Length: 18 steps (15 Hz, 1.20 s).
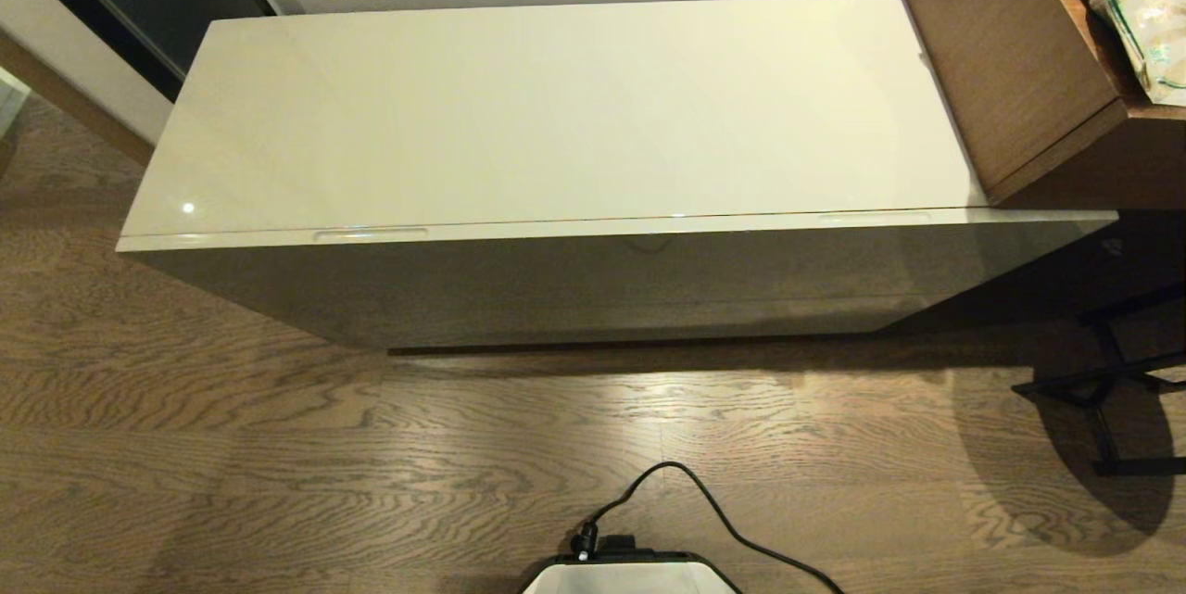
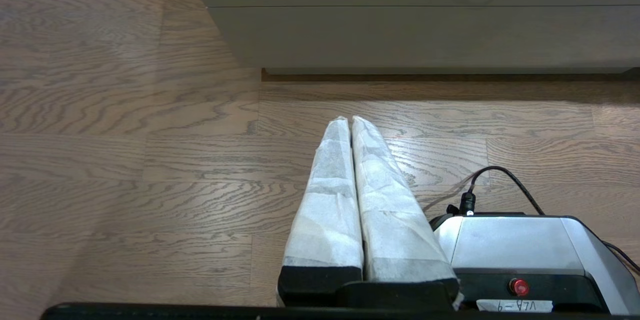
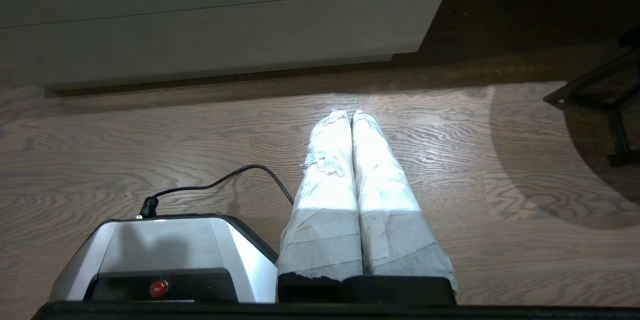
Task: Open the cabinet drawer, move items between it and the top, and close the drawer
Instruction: Open the drawer
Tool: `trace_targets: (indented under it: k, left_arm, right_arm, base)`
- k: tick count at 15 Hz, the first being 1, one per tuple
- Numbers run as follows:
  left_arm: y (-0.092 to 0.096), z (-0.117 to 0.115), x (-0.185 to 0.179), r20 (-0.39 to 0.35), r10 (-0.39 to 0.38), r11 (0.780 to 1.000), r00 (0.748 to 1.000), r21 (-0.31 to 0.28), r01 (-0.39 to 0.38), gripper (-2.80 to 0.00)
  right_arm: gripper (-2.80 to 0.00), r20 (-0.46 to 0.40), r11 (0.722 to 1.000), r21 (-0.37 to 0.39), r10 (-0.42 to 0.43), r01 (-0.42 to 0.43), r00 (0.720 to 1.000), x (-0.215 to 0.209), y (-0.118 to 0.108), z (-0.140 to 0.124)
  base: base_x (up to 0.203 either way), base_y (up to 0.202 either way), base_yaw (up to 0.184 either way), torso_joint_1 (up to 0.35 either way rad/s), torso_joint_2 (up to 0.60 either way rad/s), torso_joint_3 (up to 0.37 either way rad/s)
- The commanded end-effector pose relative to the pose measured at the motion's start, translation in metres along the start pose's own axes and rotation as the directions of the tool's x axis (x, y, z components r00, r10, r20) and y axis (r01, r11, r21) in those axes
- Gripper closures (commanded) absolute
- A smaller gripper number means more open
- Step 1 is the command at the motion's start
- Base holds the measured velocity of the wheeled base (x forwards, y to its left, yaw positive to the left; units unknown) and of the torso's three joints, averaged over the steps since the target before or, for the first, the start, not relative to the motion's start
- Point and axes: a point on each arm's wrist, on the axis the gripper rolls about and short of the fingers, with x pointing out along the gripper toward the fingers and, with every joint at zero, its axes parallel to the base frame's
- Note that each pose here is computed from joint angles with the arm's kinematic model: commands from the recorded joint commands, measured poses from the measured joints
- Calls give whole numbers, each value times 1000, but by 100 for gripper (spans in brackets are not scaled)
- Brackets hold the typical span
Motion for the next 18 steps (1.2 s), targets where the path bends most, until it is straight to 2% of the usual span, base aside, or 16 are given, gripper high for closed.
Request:
trace_targets:
  k: [1,4,6,8,10,13,15,18]
  left_arm:
    - [0,0,0,1,0,1000,1000,0,0,0]
    - [0,0,0,1,0,1000,1000,0,0,0]
    - [0,0,0,1,0,1000,1000,0,0,0]
    - [0,0,0,1,0,1000,1000,0,0,0]
    - [0,0,0,1,-1,1000,1000,0,1,0]
    - [0,0,0,1,0,1000,1000,0,0,0]
    - [0,0,0,1,0,1000,1000,0,0,0]
    - [0,0,0,1,-1,1000,1000,0,1,0]
  right_arm:
    - [0,-2,1000,0,1,-1,1000,0,0,0]
    - [0,-4,1000,-17,3,-3,1000,0,0,0]
    - [0,-28,996,-85,10,-13,1000,-1,0,-1]
    - [0,-15,997,-73,11,-12,1000,-1,0,0]
    - [0,48,998,-61,14,-11,999,0,0,4]
    - [0,33,999,-41,9,-7,999,-2,0,6]
    - [0,13,999,-22,31,-30,999,-15,2,29]
    - [0,67,991,53,123,-126,990,-61,5,85]
  base:
    - [0,0,0,0,0,0]
    - [0,0,0,0,0,0]
    - [0,0,0,0,0,0]
    - [0,0,0,0,0,0]
    - [0,0,0,0,0,0]
    - [0,0,0,0,0,0]
    - [0,0,0,0,0,0]
    - [0,0,0,0,0,0]
